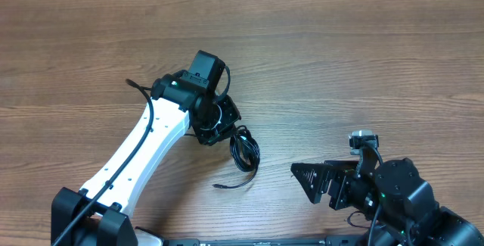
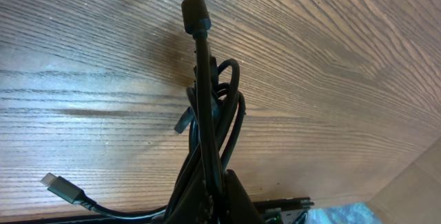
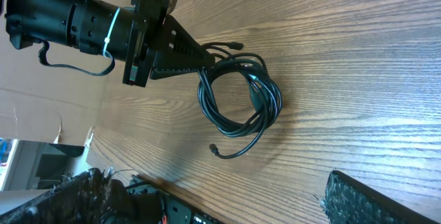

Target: Untangle cables

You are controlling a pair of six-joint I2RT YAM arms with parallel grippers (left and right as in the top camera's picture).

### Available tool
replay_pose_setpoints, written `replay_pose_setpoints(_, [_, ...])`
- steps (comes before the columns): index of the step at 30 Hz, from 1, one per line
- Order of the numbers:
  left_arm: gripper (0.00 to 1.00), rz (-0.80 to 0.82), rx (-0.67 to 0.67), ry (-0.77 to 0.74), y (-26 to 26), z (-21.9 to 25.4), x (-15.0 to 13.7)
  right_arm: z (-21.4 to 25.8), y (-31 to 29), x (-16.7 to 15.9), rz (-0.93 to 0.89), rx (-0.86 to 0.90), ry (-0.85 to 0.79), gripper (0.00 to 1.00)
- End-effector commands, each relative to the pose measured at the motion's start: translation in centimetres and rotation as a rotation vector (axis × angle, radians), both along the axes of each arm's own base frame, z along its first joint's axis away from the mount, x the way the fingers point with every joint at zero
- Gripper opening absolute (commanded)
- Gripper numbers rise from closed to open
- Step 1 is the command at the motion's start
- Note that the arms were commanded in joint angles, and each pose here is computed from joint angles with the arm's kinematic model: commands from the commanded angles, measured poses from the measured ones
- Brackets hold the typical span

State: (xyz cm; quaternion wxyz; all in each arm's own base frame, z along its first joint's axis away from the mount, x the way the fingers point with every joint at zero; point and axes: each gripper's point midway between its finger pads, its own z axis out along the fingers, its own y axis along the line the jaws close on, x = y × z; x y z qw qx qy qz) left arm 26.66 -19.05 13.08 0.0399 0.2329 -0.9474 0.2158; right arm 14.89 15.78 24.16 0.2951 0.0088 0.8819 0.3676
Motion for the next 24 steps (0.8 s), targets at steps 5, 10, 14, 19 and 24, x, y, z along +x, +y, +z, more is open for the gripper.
replay_pose_setpoints(5, [0.04,0.005,0.016,-0.055,0.3,1.1,0.7,0.3,-0.2,0.2,-0.008,-0.006,-0.02,1.0])
replay_pose_setpoints(10, [0.04,-0.001,0.025,-0.052,0.4,1.0,0.5,0.3,-0.2,0.2,-0.007,-0.006,-0.02,1.0])
replay_pose_setpoints(14, [0.07,-0.001,0.033,-0.034,0.6,0.9,0.1,0.3,-0.2,0.2,-0.007,-0.006,-0.02,1.0])
replay_pose_setpoints(19, [0.04,-0.016,0.053,0.004,1.1,0.7,-0.9,0.3,-0.2,0.2,-0.007,-0.006,-0.02,1.0])
replay_pose_setpoints(24, [0.04,-0.016,0.065,0.032,1.4,0.5,-1.5,0.3,-0.2,0.2,-0.007,-0.006,-0.02,1.0])
